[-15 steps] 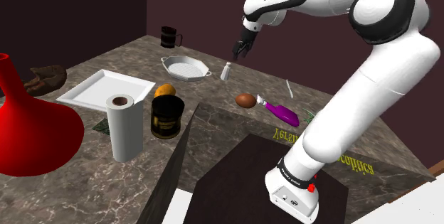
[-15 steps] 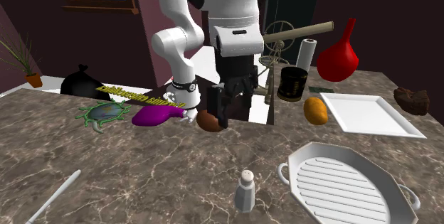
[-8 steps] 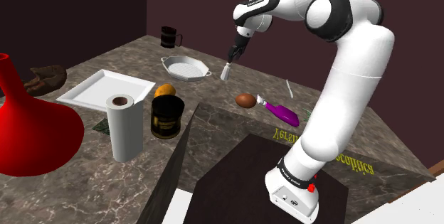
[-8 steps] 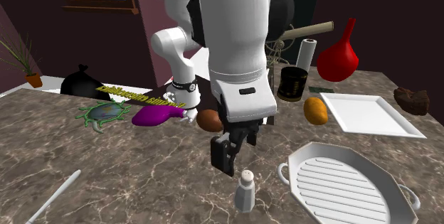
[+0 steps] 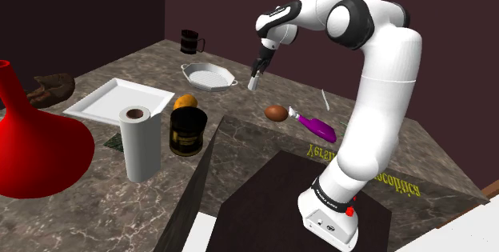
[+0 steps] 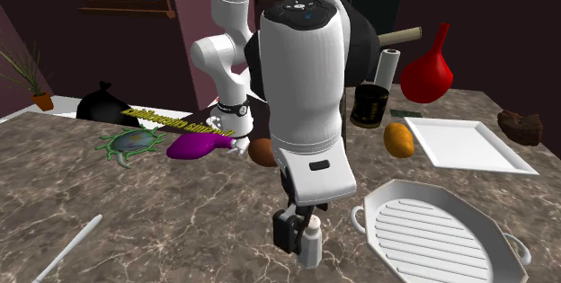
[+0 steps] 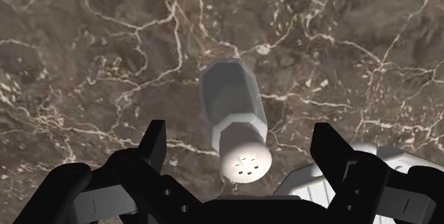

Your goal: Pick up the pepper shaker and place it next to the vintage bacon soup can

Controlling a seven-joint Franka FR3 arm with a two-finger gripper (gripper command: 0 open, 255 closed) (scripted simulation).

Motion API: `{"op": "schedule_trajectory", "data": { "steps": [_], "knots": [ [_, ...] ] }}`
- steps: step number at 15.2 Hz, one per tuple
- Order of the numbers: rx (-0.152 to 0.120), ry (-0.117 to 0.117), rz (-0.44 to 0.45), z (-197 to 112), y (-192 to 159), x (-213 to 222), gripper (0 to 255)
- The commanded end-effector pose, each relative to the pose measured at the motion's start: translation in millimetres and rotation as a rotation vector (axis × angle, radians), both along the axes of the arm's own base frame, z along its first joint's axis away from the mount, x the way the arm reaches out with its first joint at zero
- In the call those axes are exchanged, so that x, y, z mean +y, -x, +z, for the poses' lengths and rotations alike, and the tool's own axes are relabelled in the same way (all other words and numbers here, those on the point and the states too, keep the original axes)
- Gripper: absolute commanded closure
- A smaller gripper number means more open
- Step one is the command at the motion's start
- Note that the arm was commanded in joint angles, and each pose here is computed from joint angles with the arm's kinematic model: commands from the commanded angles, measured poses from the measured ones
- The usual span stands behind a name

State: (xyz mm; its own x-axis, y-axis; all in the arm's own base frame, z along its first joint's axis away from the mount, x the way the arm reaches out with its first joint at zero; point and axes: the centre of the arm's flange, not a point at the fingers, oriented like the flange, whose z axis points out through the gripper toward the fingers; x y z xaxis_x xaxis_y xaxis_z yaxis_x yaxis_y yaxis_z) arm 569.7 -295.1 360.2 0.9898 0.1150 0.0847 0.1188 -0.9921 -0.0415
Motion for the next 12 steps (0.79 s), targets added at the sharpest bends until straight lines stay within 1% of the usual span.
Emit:
{"op": "schedule_trajectory", "data": {
  "steps": [1, 9, 10, 12],
  "knots": [
    [0.000, 0.000, 0.000, -12.9, -1.6, -0.1, 0],
    [0.000, 0.000, 0.000, -12.9, -1.6, -0.1, 0],
    [0.000, 0.000, 0.000, -12.9, -1.6, -0.1, 255],
    [0.000, 0.000, 0.000, -12.9, -1.6, -0.1, 255]
  ]
}}
